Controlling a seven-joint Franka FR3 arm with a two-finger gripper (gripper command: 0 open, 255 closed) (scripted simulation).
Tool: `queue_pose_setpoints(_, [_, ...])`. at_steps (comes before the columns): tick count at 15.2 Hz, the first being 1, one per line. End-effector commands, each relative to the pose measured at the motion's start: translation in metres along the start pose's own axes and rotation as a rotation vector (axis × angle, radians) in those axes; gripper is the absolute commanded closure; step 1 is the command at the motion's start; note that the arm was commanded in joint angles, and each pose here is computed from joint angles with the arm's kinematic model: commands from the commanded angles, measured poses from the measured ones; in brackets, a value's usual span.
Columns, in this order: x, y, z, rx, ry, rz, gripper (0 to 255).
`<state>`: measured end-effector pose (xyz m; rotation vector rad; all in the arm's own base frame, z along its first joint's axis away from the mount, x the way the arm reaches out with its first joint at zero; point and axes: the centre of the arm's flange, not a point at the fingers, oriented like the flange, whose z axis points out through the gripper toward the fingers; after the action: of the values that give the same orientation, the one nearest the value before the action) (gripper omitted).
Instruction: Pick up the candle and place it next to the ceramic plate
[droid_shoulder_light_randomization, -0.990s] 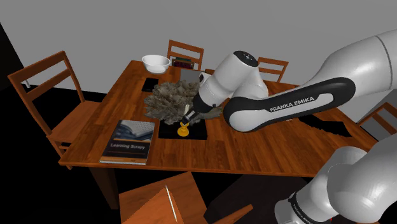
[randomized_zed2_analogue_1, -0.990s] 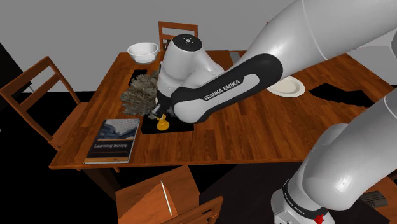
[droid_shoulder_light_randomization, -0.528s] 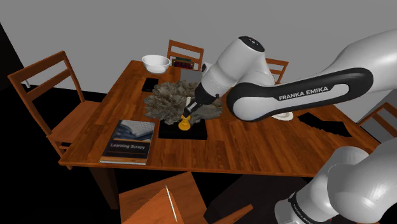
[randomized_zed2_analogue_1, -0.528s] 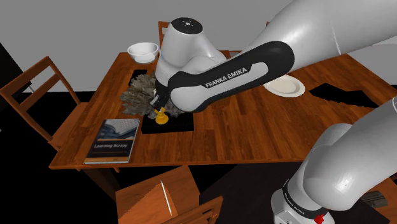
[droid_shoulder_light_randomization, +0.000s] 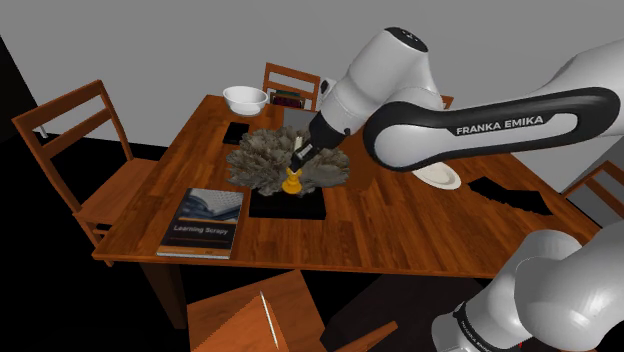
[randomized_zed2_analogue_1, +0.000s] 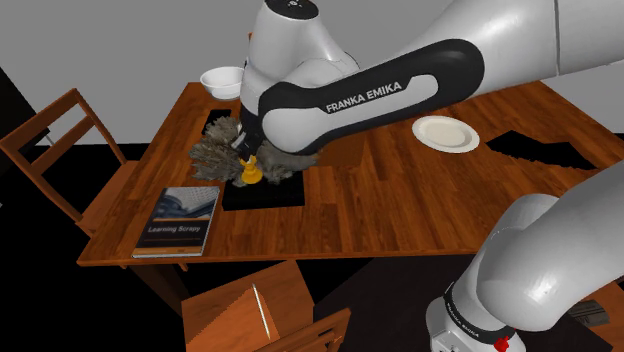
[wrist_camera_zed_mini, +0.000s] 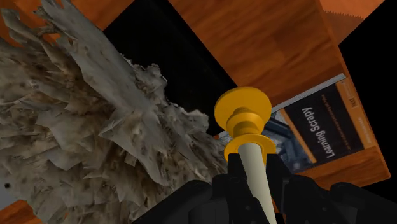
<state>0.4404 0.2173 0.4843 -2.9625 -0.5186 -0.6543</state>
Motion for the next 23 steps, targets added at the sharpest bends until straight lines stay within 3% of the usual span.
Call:
queue_pose_setpoints(1, [0.005,0.000,-0.010,0.000,0.000,0.000,255])
queue_pose_setpoints(10, [0.024,0.000,-0.052,0.000,0.000,0.000,255])
queue_pose_setpoints(23, [-0.076,0.132,-0.098,0.000,0.000,0.000,255])
